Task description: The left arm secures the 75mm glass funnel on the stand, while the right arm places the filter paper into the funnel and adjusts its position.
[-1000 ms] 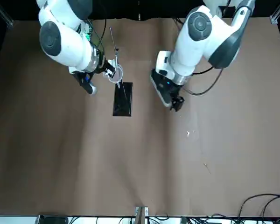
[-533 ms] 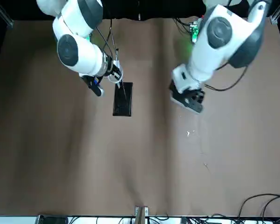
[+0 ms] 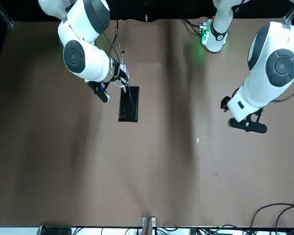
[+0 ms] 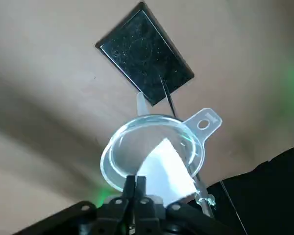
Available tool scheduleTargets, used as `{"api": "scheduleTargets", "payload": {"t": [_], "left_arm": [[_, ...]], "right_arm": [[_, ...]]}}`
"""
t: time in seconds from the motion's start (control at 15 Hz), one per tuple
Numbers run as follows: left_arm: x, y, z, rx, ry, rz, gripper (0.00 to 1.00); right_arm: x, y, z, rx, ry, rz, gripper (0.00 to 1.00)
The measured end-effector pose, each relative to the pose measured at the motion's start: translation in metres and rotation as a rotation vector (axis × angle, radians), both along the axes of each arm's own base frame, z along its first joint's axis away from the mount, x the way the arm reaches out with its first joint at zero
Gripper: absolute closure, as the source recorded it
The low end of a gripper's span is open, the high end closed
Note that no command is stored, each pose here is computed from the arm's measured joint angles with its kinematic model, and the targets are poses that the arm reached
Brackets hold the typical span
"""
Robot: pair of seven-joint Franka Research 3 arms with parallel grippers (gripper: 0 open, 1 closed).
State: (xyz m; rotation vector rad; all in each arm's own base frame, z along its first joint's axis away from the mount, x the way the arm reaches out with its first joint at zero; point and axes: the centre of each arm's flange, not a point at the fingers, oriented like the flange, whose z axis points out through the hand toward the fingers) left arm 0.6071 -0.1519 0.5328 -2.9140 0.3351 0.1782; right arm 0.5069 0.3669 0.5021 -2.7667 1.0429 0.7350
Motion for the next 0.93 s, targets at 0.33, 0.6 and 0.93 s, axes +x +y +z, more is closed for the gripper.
{"api": "scheduleTargets", "payload": {"t": [0.33, 0.6, 0.93], "left_arm": [[0.005, 0.052, 0.018, 0.046, -0.039, 0.105, 0.00], [0.006, 0.056, 0.018, 0.043, -0.041, 0.113, 0.00], [0.000, 0.062, 0.035, 0.013, -0.060, 0.136, 0.00]], "right_arm": [[0.002, -0.002, 0.000, 0.000, -0.001, -0.004, 0.66], [0.004, -0.005, 0.002, 0.001, -0.006, -0.011, 0.54], [0.030, -0.051, 0.021, -0.022, -0.088, -0.028, 0.54]]}}
